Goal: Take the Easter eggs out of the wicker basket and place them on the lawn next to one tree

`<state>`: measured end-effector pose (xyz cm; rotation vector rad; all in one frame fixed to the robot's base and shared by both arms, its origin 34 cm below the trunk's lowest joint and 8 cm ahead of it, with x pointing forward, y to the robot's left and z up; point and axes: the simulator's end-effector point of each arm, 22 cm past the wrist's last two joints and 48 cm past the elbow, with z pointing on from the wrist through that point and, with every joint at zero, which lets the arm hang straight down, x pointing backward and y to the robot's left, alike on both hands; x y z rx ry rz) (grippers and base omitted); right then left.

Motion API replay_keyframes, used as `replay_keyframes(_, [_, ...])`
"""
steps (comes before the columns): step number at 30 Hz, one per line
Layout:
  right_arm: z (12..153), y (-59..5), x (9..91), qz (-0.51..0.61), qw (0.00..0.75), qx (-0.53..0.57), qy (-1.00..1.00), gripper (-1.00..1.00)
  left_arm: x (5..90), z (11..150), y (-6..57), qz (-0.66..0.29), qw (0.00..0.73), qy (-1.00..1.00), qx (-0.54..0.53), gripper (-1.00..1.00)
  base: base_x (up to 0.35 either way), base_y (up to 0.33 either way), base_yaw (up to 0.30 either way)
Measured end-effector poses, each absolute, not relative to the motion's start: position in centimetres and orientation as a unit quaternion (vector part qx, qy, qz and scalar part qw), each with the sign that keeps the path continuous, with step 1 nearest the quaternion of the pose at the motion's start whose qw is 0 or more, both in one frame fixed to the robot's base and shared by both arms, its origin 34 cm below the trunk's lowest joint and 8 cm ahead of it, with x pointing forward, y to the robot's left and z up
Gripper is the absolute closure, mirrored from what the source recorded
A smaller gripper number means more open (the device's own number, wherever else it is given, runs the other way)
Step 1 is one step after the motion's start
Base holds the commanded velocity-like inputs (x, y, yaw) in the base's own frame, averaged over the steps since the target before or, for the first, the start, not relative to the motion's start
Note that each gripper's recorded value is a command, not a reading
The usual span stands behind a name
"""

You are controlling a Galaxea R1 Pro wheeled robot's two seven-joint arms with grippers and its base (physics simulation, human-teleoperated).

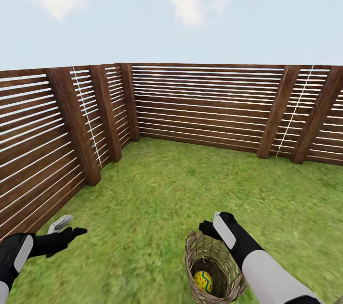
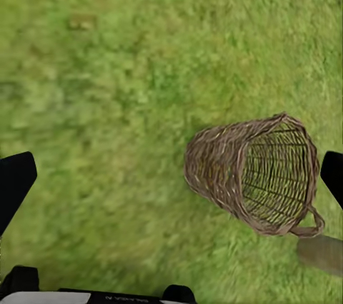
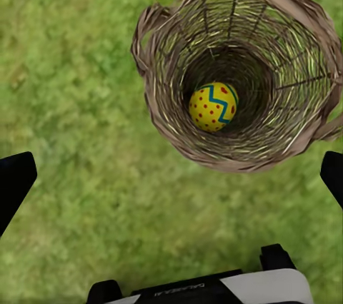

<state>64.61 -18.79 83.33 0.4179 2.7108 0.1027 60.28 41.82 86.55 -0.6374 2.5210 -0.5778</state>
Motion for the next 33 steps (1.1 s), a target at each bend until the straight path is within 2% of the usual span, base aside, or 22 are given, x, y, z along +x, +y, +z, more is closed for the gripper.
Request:
replay_keyframes(14, [83.05, -19.07, 64.32, 0.031, 0.192, 0.149, 0.969, -1.00, 60.36, 86.68, 41.91, -0.210, 0.239, 0.919, -0.232, -1.00, 0.113, 0.041, 0.000])
replay_keyframes(26, [83.20, -19.24, 64.47, 0.032, 0.194, 0.147, 0.969, -1.00, 60.63, 87.03, 42.02, -0.208, 0.243, 0.919, -0.230, -1.00, 0.011, 0.007, -0.004])
replay_keyframes(33, [83.30, -19.21, 64.53, 0.034, 0.195, 0.147, 0.969, -1.00, 60.66, 87.12, 42.09, -0.208, 0.245, 0.919, -0.229, -1.00, 0.000, 0.043, -0.215])
